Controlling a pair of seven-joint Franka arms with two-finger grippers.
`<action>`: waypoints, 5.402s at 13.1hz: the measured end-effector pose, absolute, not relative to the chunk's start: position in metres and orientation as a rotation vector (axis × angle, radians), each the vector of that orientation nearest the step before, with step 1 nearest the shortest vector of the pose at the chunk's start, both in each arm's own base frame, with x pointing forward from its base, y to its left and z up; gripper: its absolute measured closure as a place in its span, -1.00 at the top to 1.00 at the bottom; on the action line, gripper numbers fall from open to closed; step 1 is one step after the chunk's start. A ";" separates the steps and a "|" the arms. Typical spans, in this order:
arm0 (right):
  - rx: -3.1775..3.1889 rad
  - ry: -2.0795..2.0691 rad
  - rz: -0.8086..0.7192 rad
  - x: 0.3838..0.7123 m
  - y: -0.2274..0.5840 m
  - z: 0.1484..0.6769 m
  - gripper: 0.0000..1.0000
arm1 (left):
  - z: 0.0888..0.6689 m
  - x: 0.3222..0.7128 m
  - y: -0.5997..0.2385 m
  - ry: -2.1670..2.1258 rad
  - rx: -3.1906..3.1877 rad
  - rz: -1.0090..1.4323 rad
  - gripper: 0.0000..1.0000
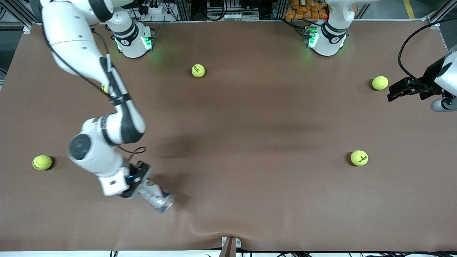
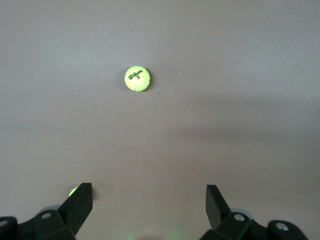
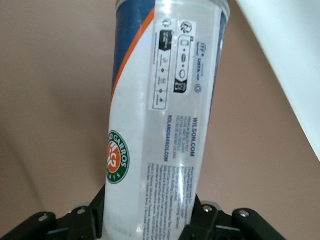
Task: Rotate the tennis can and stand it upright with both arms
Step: 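Carry the can to the table center and lay it down, then hold the can with the right gripper while the left gripper approaches, then grasp the can end with the left gripper while the right gripper withdraws, then lift the can with the left gripper and rotate it upright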
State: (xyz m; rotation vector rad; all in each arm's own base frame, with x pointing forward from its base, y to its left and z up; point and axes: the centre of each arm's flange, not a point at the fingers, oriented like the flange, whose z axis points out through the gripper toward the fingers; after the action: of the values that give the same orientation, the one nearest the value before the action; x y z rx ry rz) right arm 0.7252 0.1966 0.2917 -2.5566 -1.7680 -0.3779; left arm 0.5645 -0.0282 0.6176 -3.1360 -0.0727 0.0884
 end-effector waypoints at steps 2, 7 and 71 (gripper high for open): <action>-2.454 -1.895 -0.375 0.707 0.253 0.291 0.22 | 0.614 0.565 -0.027 -0.075 -3.135 0.100 1.00; -2.214 -2.139 -0.367 0.639 0.392 0.286 0.38 | 0.577 0.563 -0.003 -0.139 -3.124 0.222 1.00; -3.141 0.055 0.196 0.583 -0.030 0.621 1.00 | 0.209 0.665 -0.330 -0.908 -4.111 0.535 -0.90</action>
State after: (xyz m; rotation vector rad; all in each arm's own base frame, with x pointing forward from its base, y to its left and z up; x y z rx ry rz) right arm 0.5828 -0.0298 0.6211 -3.1411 0.0550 0.1964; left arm 0.6651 -0.3304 0.2086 -4.1114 -0.9077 0.5346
